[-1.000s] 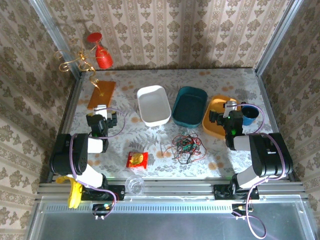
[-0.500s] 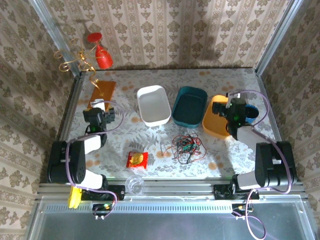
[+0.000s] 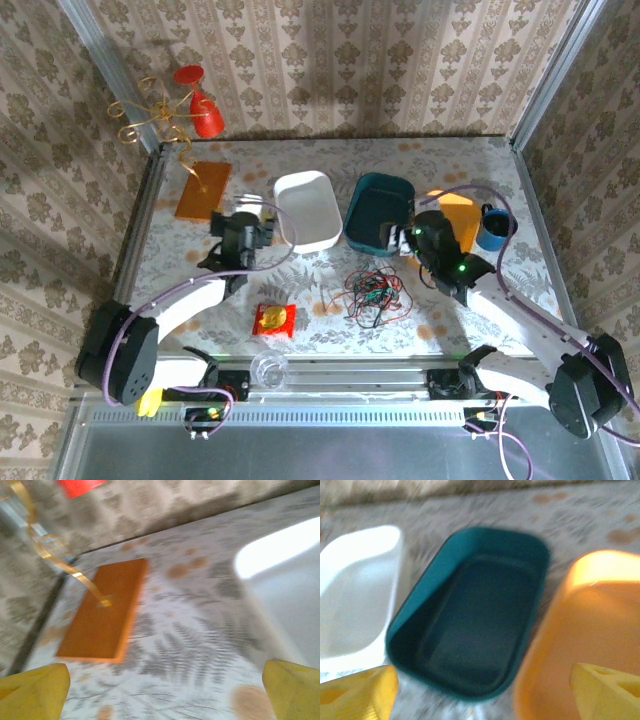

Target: Untangle the cables

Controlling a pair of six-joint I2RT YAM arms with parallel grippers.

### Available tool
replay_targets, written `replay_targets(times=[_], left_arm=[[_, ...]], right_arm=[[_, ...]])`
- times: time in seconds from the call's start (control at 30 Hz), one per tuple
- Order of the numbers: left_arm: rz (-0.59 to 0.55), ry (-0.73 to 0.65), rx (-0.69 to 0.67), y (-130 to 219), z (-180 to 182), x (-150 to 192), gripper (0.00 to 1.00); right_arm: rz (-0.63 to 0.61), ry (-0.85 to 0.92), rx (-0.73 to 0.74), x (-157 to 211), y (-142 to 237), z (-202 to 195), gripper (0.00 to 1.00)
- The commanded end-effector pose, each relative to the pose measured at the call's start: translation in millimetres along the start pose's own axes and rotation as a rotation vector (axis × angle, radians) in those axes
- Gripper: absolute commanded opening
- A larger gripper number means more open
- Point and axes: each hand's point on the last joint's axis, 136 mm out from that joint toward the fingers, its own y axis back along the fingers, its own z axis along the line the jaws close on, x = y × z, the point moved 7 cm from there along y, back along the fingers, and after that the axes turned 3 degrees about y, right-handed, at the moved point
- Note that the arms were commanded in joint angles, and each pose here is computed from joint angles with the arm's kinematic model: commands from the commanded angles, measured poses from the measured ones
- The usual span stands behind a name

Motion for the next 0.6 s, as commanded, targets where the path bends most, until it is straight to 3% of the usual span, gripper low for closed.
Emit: replay_targets(times=[0.0, 0.17, 0.33, 0.43, 0.57], left_arm=[[-0.046, 0.017, 0.136, 25, -34, -20, 1.00], [-0.009, 0.008, 0.525, 48, -91, -26, 1.00], [0.080, 0.036, 0.945, 72, -133, -22, 1.00], [0.109, 0.009, 1.086, 83, -151, -18, 1.00], [0.105, -0.065, 1.151, 88, -167, -14, 1.00]], right_arm=[[0.172, 0.019, 0.001, 24, 4, 17, 0.89], [0.322, 0.122, -0.065, 43, 1, 37, 0.85], [0.371, 0.127, -0.066, 46, 11, 34, 0.84], [0.433, 0.131, -0.033, 54, 20, 24, 0.83], [0.532, 0.098, -0.060, 70, 20, 19, 0.79]])
